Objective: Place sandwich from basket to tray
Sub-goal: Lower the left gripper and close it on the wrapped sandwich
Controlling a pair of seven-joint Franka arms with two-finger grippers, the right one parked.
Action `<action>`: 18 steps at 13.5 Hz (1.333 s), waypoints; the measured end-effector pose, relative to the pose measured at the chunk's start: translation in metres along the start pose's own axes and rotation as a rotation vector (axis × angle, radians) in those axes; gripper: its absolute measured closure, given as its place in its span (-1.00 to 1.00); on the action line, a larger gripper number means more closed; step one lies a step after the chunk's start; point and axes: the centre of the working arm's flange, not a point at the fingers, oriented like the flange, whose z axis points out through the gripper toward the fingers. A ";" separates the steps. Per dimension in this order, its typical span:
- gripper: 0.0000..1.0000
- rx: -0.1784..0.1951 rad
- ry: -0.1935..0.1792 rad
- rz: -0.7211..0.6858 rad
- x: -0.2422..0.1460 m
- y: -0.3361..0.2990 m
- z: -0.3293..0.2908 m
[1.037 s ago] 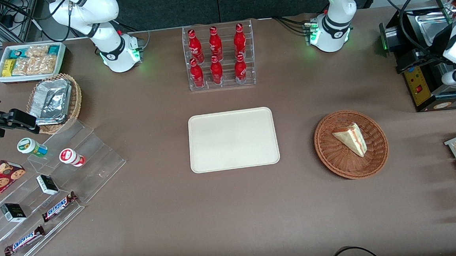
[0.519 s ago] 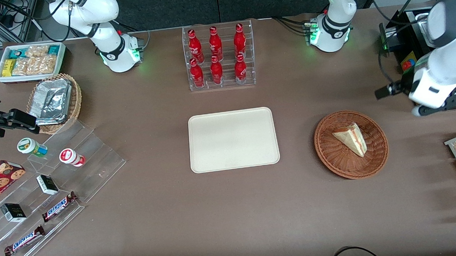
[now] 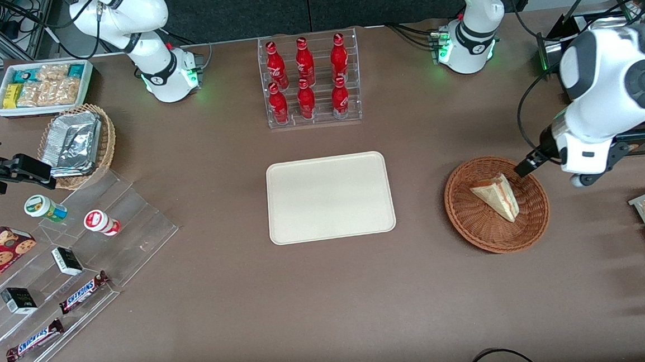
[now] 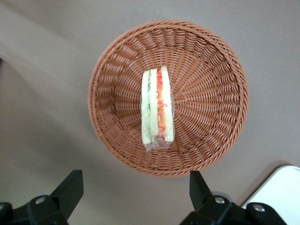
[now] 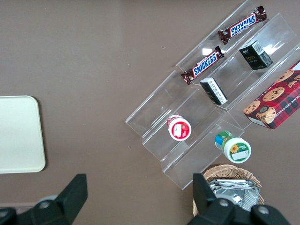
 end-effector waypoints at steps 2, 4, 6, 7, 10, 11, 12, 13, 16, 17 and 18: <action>-1.00 -0.015 0.015 -0.026 -0.002 0.000 0.028; -1.00 -0.034 0.031 -0.060 -0.003 0.000 0.055; -1.00 -0.039 0.031 -0.084 -0.003 0.001 0.075; -1.00 -0.045 0.036 -0.088 -0.002 0.002 0.082; -1.00 -0.085 0.070 -0.099 -0.002 0.003 0.111; -1.00 -0.093 0.076 -0.108 -0.002 0.003 0.122; -1.00 -0.098 0.078 -0.119 -0.002 0.003 0.131; -1.00 -0.099 0.076 -0.126 -0.002 0.004 0.137; -0.98 -0.085 0.057 -0.134 -0.002 0.004 0.152; -0.93 -0.079 0.048 -0.143 -0.003 0.003 0.159; -0.74 -0.072 0.038 -0.160 -0.004 0.003 0.164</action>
